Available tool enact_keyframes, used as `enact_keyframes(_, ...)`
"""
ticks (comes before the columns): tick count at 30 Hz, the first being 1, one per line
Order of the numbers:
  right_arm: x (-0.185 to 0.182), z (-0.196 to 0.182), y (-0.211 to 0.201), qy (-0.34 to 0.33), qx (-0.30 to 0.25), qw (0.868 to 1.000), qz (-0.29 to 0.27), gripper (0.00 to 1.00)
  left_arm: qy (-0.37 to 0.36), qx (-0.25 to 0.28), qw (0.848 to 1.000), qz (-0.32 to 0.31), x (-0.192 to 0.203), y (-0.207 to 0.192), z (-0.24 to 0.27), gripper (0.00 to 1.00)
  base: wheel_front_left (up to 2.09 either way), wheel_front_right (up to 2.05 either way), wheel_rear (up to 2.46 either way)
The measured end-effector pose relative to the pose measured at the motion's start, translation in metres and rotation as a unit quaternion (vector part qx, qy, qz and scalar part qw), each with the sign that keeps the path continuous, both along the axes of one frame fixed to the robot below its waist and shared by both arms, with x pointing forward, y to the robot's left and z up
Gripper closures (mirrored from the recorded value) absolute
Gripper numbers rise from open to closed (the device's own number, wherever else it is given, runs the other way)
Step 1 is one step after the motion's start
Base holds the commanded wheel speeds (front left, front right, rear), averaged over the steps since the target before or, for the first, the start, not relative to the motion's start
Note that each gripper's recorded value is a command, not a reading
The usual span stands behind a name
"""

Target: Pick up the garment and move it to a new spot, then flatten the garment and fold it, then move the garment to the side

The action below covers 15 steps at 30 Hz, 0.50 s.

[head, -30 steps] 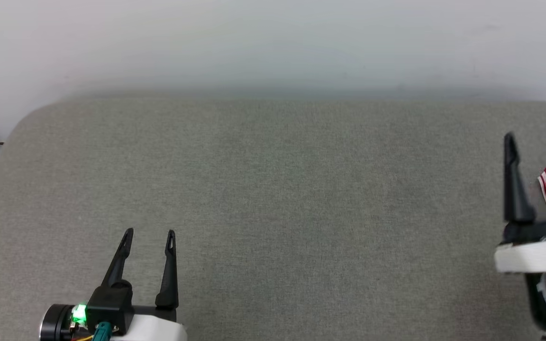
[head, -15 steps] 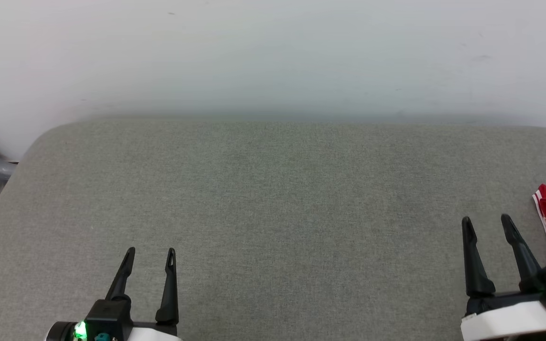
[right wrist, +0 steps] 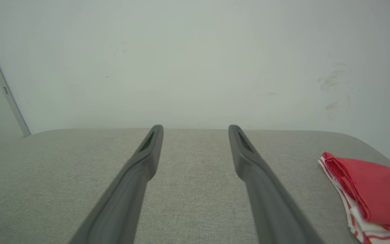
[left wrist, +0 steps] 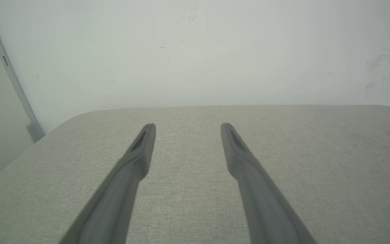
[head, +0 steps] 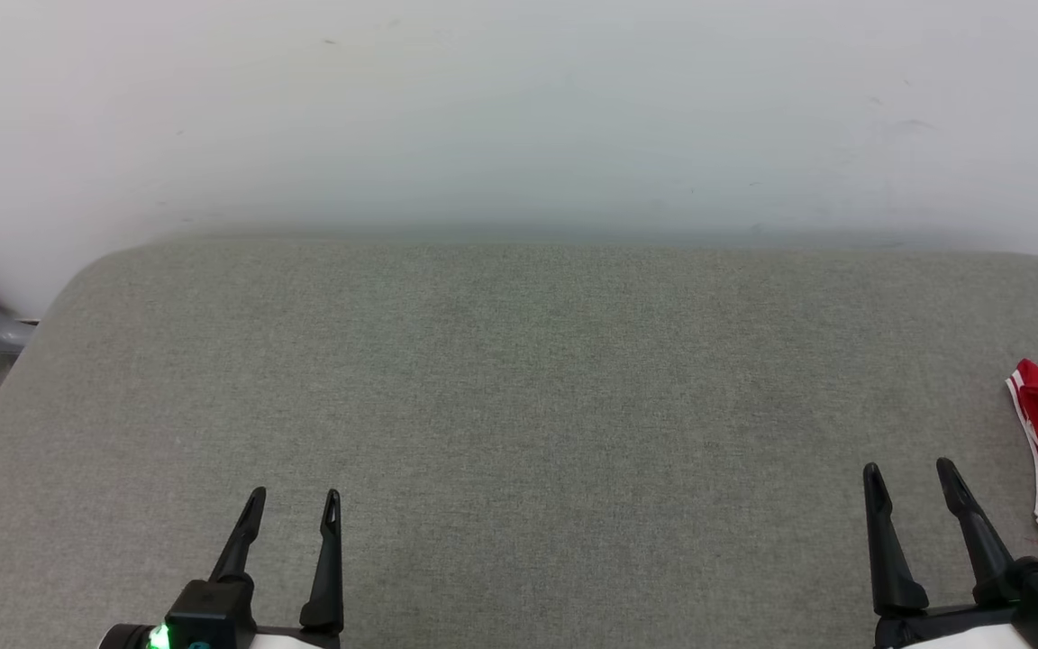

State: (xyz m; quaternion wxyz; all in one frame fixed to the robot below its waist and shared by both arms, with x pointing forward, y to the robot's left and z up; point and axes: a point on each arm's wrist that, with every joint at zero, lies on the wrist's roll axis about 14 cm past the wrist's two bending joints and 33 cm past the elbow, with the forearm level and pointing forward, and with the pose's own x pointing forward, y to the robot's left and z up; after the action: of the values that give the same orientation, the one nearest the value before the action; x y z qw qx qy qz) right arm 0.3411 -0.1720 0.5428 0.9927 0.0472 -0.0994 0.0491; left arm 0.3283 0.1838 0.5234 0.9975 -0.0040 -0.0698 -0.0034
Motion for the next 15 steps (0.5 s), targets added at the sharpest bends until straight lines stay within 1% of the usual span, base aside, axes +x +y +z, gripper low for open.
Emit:
enact_keyframes(7, 0.001, 0.0, 0.001, 0.0, -0.003, 1.0, 0.002, 0.0, 0.004, -0.004, 1.0, 0.002, -0.001, 0.002, -0.002, 0.0, 0.0, 0.0, 0.0)
enact_keyframes(8, 0.001, -0.002, 0.002, 0.003, -0.003, 1.0, 0.002, 1.0, 0.006, -0.004, 1.0, 0.002, -0.001, 0.002, -0.004, 1.0, 0.0, 0.0, 0.0)
enact_keyframes(13, 0.0, -0.018, 0.002, 0.03, 0.0, 1.0, 0.002, 1.0, 0.044, -0.007, 0.999, 0.003, -0.008, 0.001, -0.027, 1.0, 0.0, 0.0, 0.0)
enact_keyframes(15, 0.0, -0.022, 0.0, 0.038, 0.015, 0.999, 0.001, 1.0, 0.055, -0.024, 0.998, 0.006, -0.009, 0.003, -0.032, 1.0, 0.0, 0.0, 0.0)
